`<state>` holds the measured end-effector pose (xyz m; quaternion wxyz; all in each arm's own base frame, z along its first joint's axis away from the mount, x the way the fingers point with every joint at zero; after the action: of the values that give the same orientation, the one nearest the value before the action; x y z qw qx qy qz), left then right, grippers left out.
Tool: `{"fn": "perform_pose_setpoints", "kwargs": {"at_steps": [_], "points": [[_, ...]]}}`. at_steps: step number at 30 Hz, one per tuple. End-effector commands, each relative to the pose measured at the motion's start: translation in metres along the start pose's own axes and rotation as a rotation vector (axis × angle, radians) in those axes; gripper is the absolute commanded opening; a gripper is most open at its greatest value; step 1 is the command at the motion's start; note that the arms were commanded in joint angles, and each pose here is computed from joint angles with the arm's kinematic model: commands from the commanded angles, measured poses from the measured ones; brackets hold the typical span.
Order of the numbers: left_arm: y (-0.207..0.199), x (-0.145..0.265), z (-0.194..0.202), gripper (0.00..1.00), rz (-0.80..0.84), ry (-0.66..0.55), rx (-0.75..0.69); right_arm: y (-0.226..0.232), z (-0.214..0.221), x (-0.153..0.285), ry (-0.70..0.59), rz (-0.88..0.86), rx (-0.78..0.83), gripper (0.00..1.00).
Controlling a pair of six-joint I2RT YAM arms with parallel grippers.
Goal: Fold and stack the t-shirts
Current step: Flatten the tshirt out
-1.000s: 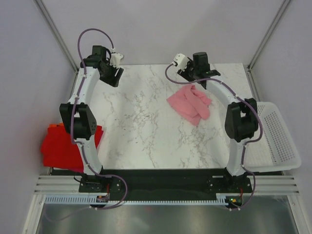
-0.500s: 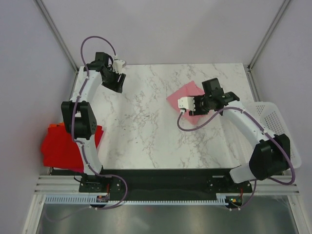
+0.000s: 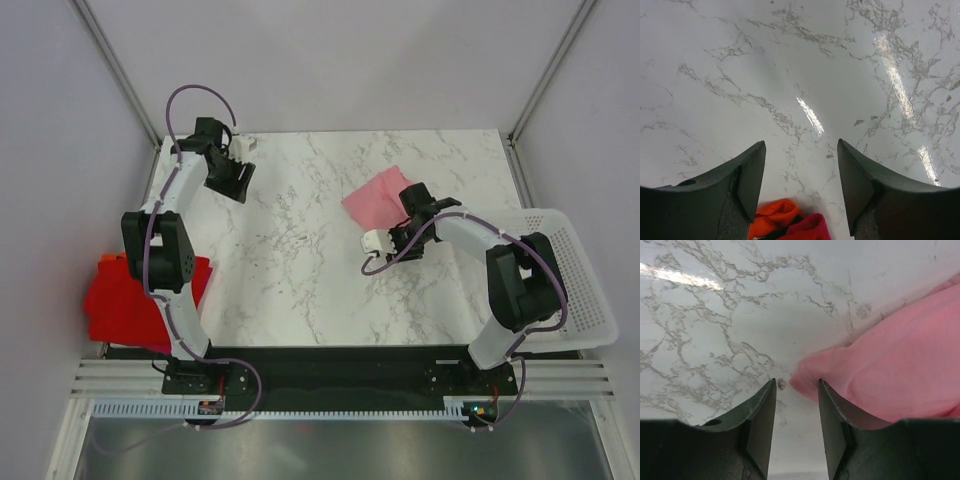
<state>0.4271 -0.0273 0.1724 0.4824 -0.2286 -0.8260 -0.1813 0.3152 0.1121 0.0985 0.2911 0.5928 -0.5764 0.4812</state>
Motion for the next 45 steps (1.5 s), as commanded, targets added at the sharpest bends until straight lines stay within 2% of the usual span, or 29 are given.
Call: {"fn": "perform_pose_setpoints", "kwargs": {"at_steps": [1,12,18,21,22,23,24,25,29,34,38,39,41,42,44,45], "points": [[0.003,0.022,-0.009,0.67,-0.056,-0.055,-0.034,-0.019,-0.004,0.002,-0.026,0.049,0.056,0.47],[0.002,0.018,-0.010,0.67,-0.056,-0.045,-0.045,-0.032,0.019,-0.004,0.036,0.091,0.077,0.48],[0.004,0.016,-0.015,0.67,-0.059,-0.052,-0.049,-0.042,0.023,-0.014,0.041,0.095,0.039,0.42],[0.004,0.014,-0.015,0.67,-0.057,-0.051,-0.046,-0.049,0.019,-0.011,0.021,0.116,0.026,0.27],[0.004,0.015,-0.016,0.67,-0.057,-0.055,-0.046,-0.054,0.015,-0.004,0.013,0.138,0.029,0.16],[0.004,0.014,-0.016,0.67,-0.054,-0.053,-0.044,-0.056,0.012,0.001,-0.002,0.152,0.032,0.11],[0.004,0.015,-0.016,0.67,-0.053,-0.055,-0.043,-0.060,0.008,0.009,-0.012,0.175,0.039,0.03],[0.003,0.015,-0.016,0.67,-0.051,-0.058,-0.044,-0.064,0.000,0.023,-0.028,0.211,0.052,0.00],[0.003,0.018,-0.022,0.67,-0.040,-0.085,-0.045,-0.081,-0.037,0.080,-0.114,0.334,0.124,0.00],[0.008,0.031,-0.036,0.67,-0.070,-0.137,-0.049,-0.101,-0.109,0.160,-0.244,0.531,0.295,0.00],[0.014,0.041,-0.046,0.67,-0.106,-0.169,-0.062,-0.120,-0.165,0.207,-0.327,0.690,0.386,0.00],[0.015,0.042,-0.049,0.67,-0.112,-0.177,-0.064,-0.129,-0.180,0.232,-0.359,0.763,0.387,0.00],[0.019,0.049,-0.054,0.67,-0.136,-0.195,-0.061,-0.150,-0.196,0.254,-0.391,0.872,0.370,0.00],[0.020,0.052,-0.056,0.67,-0.142,-0.202,-0.058,-0.161,-0.213,0.292,-0.434,0.996,0.391,0.00],[0.022,0.060,-0.061,0.67,-0.166,-0.225,-0.057,-0.188,-0.215,0.299,-0.422,1.079,0.319,0.00],[0.023,0.066,-0.064,0.67,-0.180,-0.237,-0.052,-0.198,-0.224,0.331,-0.440,1.195,0.326,0.00]]}}
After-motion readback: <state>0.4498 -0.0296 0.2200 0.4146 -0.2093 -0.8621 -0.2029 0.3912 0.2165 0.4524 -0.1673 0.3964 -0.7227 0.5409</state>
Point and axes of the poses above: each gripper's point midway between its finger pads, its own x axis back along the fingers, its own y axis along the line the jaws close on, z = x × y, the point moved 6 cm from there along x, back along the fingers, and after that the axes turned 5 degrees about -x, right-handed, at the moved point
